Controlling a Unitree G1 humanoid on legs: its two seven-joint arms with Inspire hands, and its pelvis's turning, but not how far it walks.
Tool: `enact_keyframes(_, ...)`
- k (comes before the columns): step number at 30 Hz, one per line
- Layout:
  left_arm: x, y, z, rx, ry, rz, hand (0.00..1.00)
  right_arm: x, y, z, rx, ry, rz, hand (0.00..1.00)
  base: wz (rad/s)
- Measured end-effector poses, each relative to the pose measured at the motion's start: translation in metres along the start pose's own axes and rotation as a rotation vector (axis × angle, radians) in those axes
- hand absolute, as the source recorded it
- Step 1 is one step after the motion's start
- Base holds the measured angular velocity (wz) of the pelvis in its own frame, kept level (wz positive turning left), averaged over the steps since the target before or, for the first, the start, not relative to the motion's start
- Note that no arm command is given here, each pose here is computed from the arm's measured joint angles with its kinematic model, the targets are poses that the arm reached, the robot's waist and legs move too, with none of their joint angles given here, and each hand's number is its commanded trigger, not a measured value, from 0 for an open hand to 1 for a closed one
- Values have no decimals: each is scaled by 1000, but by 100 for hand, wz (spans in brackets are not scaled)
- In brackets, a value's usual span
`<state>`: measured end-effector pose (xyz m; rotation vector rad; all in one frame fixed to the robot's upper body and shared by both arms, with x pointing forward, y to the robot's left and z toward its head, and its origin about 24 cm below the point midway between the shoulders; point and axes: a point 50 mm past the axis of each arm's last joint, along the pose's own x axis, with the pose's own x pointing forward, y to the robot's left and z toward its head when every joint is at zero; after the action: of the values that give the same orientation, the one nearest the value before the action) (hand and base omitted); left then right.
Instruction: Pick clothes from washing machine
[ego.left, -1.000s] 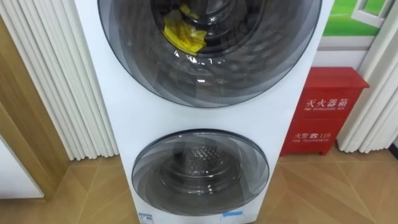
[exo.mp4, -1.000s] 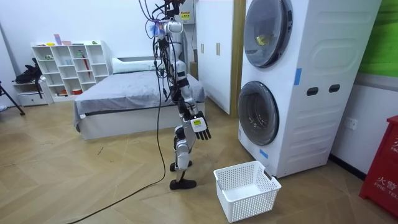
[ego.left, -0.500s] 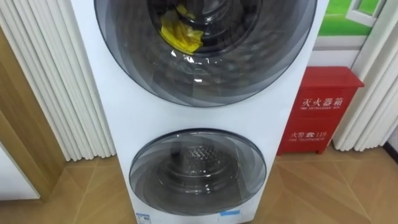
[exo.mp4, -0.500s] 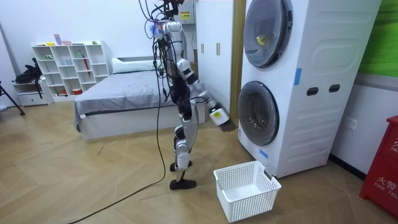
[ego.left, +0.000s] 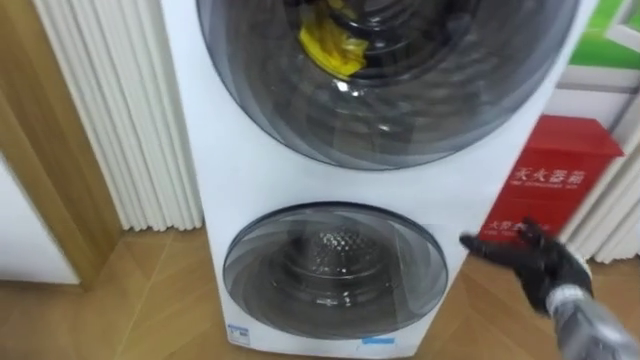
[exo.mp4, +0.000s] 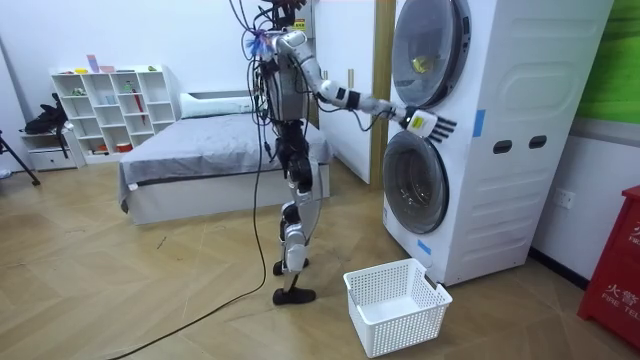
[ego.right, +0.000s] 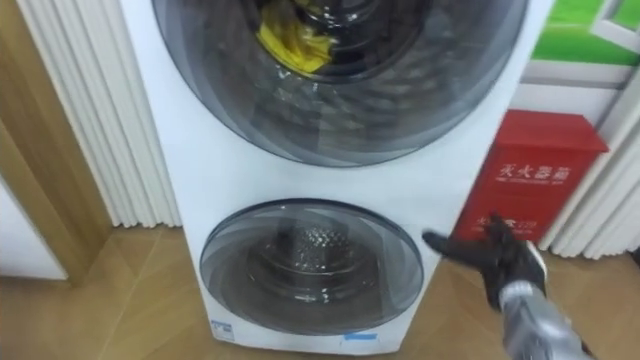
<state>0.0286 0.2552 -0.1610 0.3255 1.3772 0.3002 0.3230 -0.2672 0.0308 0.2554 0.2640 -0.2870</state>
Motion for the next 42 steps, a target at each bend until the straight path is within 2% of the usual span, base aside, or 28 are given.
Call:
enact_keyframes(5, 0, 10, -6, 40, 16, 29, 0, 10, 11, 45, -18, -107, 24, 0, 6)
enact_keyframes(11, -1, 14, -12, 54, 28, 41, 0, 11, 18, 55, -62, -126, 17, 0, -9)
enact_keyframes(19, -1, 18, -7, 120, 2, 64, 0, 3, 31, 99, -108, -268, 60, 0, -5)
enact_keyframes(24, -1, 17, -8, 129, 9, 62, 0, -13, 60, 141, -158, -448, 125, 0, -7)
enact_keyframes(31, -1, 15, -9, 145, 14, 55, 0, -23, 73, 158, -210, -533, 140, 0, -10)
enact_keyframes(36, -1, 12, -10, 145, 28, 49, 0, -39, 86, 174, -300, -643, 126, 0, -9)
enact_keyframes(42, -1, 12, -7, 145, 21, 49, 0, -44, 89, 177, -324, -679, 112, 0, -1)
